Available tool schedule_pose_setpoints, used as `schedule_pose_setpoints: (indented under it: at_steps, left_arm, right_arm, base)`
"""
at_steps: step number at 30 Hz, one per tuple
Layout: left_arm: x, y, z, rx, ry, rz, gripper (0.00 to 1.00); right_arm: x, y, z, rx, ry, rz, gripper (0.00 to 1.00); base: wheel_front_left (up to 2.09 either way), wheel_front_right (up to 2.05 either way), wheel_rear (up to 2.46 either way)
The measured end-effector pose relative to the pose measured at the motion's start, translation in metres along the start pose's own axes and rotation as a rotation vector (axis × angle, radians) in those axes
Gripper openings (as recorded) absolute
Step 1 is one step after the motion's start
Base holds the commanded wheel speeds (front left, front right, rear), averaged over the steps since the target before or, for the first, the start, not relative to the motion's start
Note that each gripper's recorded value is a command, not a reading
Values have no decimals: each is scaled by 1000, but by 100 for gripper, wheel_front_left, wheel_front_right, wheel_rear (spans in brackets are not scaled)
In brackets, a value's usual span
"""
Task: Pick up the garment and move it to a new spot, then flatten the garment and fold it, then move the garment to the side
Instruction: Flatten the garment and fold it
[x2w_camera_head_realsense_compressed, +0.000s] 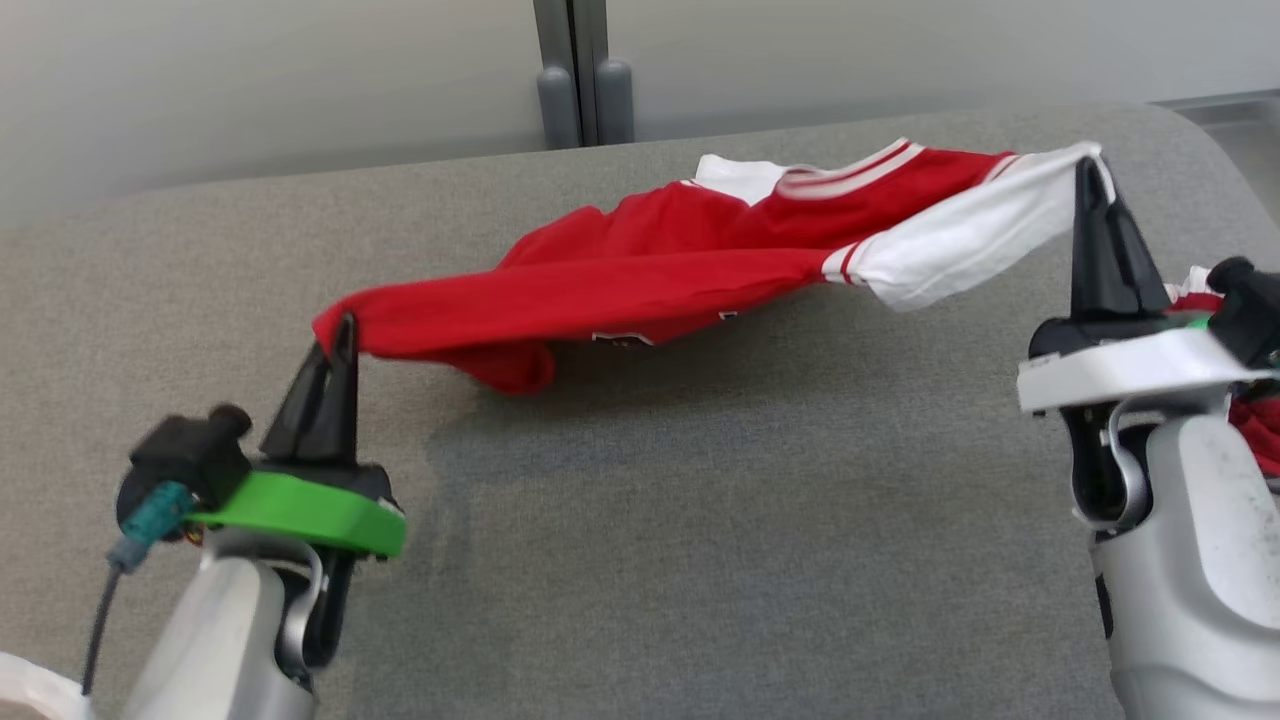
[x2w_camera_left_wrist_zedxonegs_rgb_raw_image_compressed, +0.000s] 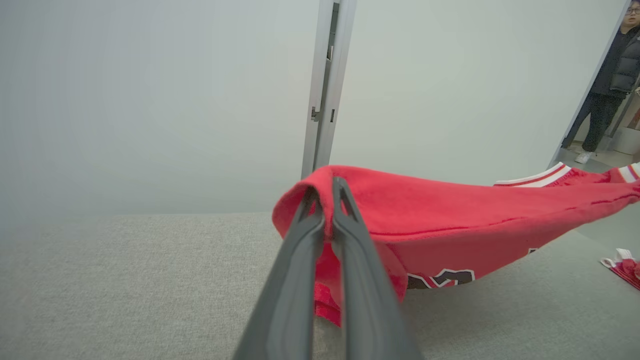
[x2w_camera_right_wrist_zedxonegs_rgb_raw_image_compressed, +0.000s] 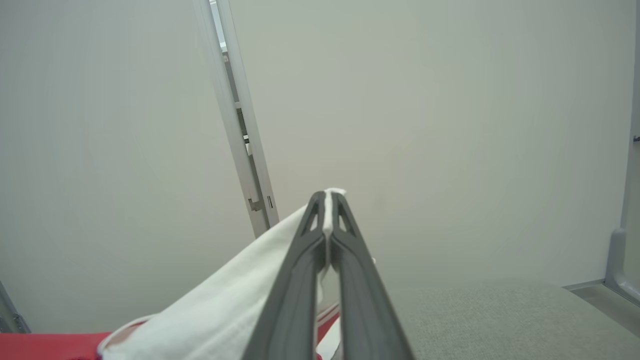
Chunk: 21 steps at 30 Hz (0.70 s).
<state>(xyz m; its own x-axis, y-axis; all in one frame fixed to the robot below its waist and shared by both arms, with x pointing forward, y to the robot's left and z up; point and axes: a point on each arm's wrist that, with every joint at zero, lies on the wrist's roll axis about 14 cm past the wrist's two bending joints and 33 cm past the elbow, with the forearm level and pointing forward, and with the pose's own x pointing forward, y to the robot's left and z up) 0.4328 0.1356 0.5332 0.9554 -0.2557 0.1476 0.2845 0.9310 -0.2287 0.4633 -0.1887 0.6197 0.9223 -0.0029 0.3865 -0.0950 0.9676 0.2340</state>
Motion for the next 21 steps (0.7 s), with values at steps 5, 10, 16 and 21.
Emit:
schedule_pose_setpoints:
  at_steps: [5,10,16,21]
  left_arm:
    - [22,-17,95,94,-221,-116,0]
    - [26,-40,194,205,-413,-202,0]
    - [29,-52,260,291,-502,-230,0]
    - [52,-40,247,283,-411,-208,0]
  right_arm:
    - [19,29,86,-2,-234,78,0]
    - [23,63,176,-41,-464,187,0]
    - [31,69,242,-145,-591,225,0]
    - [62,68,237,-210,-536,214,0]
  base:
    - [0,0,0]
    - [0,0,0]
    - [0,0,0]
    - [0,0,0]
